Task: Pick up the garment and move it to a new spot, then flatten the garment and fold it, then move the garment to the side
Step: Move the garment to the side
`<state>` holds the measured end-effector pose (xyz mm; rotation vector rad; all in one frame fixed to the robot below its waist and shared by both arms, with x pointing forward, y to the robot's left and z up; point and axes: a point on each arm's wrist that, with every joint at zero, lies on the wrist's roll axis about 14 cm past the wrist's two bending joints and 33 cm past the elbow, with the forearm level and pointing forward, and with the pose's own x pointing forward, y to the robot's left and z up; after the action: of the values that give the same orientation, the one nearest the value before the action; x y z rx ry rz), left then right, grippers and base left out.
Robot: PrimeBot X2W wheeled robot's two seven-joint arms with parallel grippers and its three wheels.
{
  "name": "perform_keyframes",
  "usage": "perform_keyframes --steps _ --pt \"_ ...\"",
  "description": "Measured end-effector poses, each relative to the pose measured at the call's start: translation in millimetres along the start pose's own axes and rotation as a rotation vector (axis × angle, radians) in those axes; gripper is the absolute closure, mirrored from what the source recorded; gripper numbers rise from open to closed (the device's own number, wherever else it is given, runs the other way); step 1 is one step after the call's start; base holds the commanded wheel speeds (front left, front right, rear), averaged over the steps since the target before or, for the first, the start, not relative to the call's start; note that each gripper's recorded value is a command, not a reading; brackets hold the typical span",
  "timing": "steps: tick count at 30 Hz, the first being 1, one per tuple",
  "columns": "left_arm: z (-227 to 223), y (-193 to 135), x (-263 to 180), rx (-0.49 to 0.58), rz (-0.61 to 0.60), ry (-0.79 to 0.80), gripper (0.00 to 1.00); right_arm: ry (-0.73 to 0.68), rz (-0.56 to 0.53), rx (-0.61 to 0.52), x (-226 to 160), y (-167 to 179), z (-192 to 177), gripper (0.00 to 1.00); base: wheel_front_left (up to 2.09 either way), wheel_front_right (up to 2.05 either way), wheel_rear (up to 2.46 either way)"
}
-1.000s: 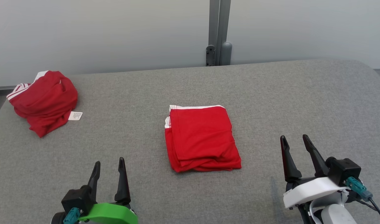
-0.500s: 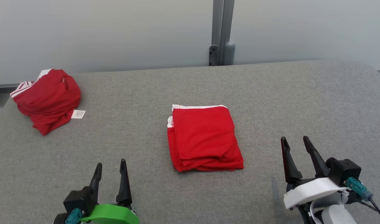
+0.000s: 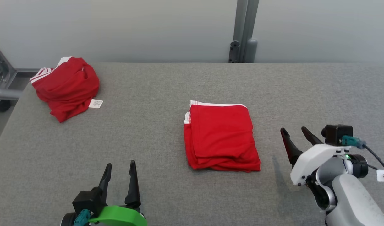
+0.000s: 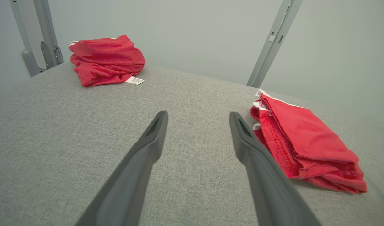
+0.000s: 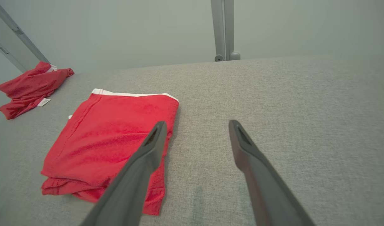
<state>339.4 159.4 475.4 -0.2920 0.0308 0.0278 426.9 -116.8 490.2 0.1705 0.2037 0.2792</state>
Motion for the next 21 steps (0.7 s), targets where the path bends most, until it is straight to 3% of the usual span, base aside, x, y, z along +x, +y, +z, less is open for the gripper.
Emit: perform_keyframes --steps 10,21 --pt "-1.6 22.0 -5.3 -0.005 0.078 0.005 0.0 0.313 0.141 0.056 46.9 31.5 -38.4 0.0 0.0 0.0 0.0" --pt "-0.9 52.2 -17.6 0.0 0.182 0.006 0.0 0.53 0.177 0.067 74.7 43.2 -79.9 0.0 0.0 0.0 0.0"
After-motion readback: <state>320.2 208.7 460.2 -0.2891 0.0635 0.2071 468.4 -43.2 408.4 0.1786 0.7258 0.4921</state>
